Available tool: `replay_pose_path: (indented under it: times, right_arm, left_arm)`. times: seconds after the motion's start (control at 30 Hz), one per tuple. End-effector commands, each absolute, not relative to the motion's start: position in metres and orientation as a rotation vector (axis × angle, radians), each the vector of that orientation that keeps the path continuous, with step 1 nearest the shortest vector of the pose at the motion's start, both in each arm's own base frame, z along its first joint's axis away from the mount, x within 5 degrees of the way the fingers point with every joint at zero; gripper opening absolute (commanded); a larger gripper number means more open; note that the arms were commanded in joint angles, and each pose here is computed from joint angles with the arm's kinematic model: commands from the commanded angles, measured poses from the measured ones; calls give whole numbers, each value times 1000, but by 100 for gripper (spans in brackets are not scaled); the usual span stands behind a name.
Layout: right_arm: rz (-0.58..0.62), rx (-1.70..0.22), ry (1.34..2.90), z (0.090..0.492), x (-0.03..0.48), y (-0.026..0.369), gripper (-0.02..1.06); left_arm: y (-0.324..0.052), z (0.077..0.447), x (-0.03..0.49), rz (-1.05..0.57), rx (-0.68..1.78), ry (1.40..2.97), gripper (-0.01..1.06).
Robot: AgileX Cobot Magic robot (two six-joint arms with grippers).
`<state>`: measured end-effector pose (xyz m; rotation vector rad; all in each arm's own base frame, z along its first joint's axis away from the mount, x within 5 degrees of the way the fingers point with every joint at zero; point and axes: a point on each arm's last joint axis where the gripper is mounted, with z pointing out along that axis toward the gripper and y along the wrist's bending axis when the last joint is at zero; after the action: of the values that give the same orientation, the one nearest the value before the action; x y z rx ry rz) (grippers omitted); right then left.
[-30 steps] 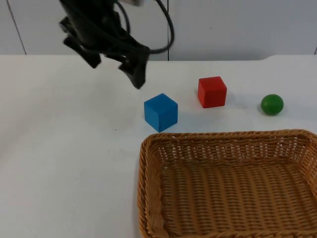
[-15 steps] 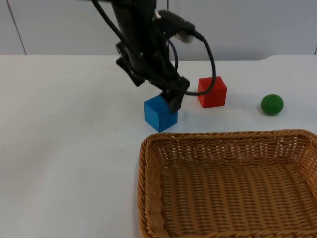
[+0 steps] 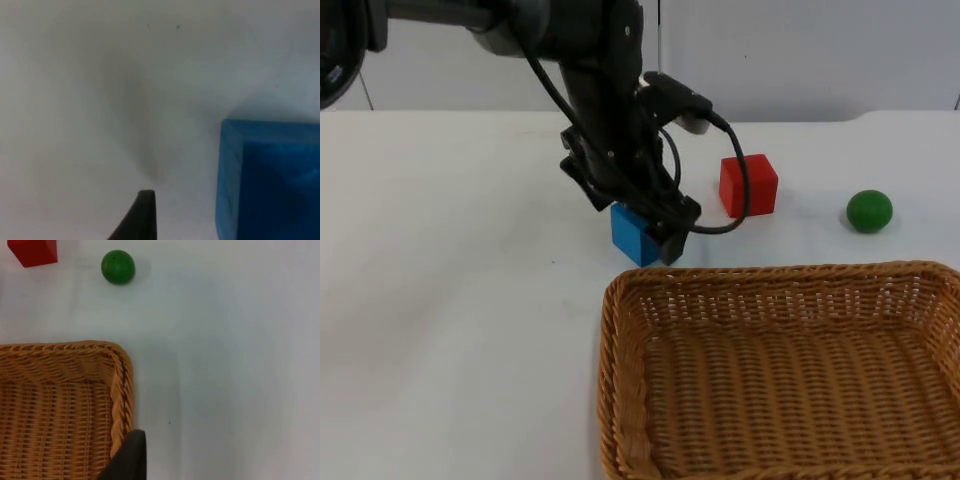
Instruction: Place all geometric objects except the red cube into the basket.
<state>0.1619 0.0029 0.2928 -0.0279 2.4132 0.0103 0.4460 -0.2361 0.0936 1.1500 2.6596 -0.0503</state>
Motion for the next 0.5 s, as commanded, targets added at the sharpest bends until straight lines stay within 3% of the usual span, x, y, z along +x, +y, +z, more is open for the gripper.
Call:
replay_pose_path:
  times: [0.0, 0.1, 0.13, 0.17, 0.2, 0.23, 0.27, 0.3, 0.4, 0.47]
  right_arm:
    - [7, -24, 2402, 294, 163, 2, 105]
    - [-1, -28, 2389, 294, 163, 2, 105]
    - [-1, -28, 2385, 295, 164, 2, 105]
    - [-1, -28, 2385, 295, 164, 2, 105]
    - [-1, -28, 2385, 295, 164, 2, 105]
    - [-1, -28, 2385, 295, 164, 2, 105]
    - [-1, -28, 2385, 295, 164, 2, 105]
    - [-1, -28, 2385, 295, 164, 2, 105]
    - [-1, -28, 2385, 295, 164, 2, 105]
    - [-1, -28, 2387, 294, 164, 2, 105]
  left_arm:
    - [-240, 96, 446, -68, 1148, 2644, 94]
    - [-241, 97, 447, -69, 1142, 2631, 70]
    - [-241, 98, 447, -70, 1137, 2628, 51]
    - [-241, 98, 447, -70, 1137, 2628, 51]
    - [-241, 100, 447, -71, 1129, 2627, 36]
    - [-241, 101, 447, -72, 1122, 2630, 28]
    - [-241, 108, 447, -75, 1109, 2623, 7]
    - [-241, 112, 447, -76, 1103, 2620, 0]
    - [-241, 131, 446, -91, 1031, 2619, 0]
    - [-239, 164, 442, -111, 945, 2620, 0]
